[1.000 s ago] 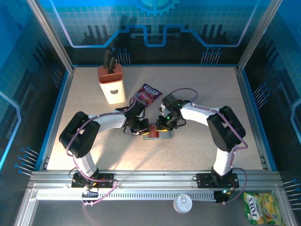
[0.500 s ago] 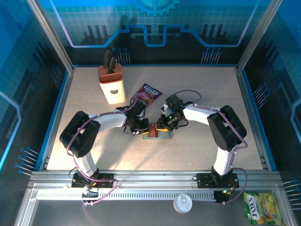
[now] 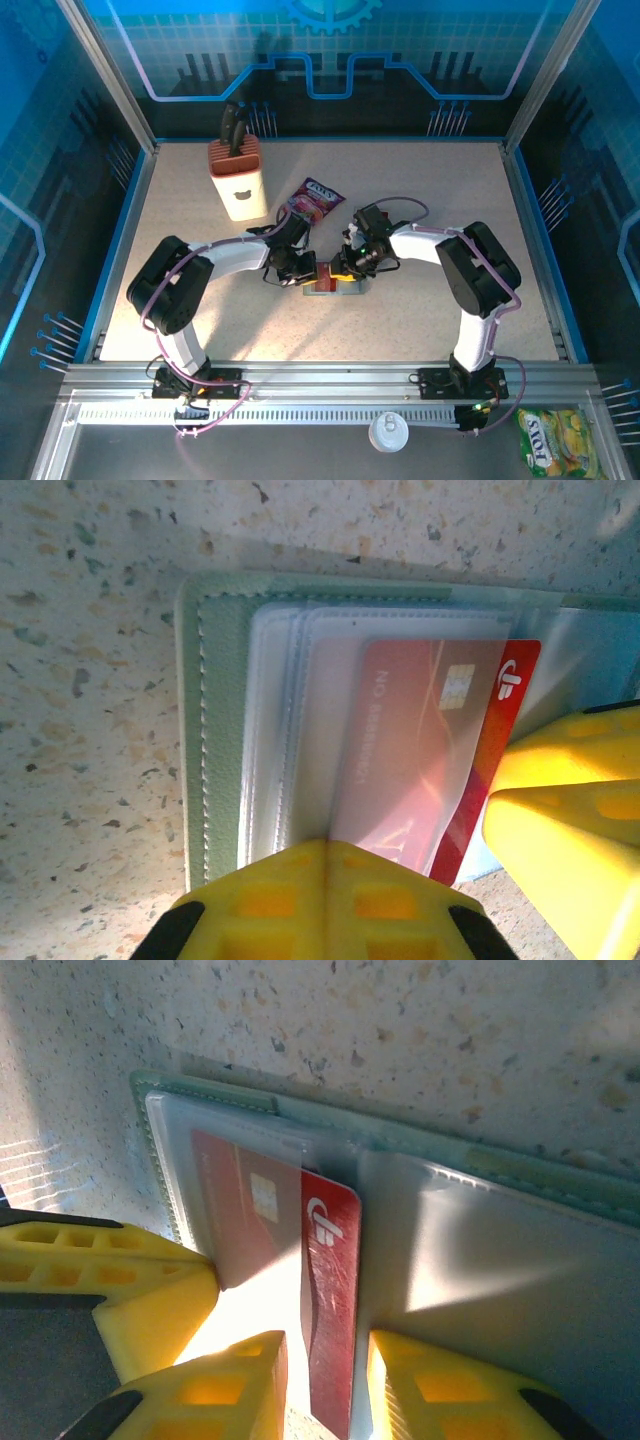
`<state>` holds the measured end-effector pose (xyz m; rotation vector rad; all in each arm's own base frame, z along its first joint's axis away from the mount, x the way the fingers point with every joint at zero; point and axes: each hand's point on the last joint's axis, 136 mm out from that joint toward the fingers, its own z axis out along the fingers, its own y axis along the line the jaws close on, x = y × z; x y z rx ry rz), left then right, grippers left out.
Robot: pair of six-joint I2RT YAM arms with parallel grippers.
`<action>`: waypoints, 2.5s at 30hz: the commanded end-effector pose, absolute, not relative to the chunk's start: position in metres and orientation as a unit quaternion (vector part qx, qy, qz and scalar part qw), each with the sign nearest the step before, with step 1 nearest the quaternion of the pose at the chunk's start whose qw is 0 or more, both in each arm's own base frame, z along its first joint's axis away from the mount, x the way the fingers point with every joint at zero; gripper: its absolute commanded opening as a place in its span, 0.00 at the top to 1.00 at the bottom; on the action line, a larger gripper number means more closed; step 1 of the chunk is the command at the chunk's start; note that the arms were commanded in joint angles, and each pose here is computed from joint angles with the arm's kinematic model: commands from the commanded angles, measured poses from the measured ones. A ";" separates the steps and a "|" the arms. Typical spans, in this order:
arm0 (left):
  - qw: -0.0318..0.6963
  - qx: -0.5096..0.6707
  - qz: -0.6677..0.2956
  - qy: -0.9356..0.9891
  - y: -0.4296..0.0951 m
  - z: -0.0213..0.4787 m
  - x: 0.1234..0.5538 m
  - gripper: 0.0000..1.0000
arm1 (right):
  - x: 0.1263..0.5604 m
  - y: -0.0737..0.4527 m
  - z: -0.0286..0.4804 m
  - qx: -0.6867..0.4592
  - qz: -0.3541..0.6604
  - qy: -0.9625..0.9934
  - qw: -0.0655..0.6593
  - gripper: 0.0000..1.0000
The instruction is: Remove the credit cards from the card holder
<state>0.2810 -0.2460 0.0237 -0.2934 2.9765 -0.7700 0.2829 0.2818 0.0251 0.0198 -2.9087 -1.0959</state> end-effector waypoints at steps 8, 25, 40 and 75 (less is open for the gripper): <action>0.007 -0.095 -0.226 0.969 -0.241 0.012 0.273 1.00 | 0.281 0.285 0.020 -0.008 -0.377 -0.926 0.033 0.76; 0.007 -0.094 -0.227 0.969 -0.241 0.014 0.273 1.00 | 0.283 0.281 0.028 -0.014 -0.385 -0.922 0.019 0.85; 0.006 -0.093 -0.223 0.970 -0.240 0.014 0.273 1.00 | 0.284 0.261 0.032 -0.019 -0.367 -0.930 0.004 0.88; 0.038 -0.085 -0.250 0.964 -0.249 0.044 0.285 1.00 | 0.294 0.238 0.093 0.047 -0.309 -0.948 -0.058 0.92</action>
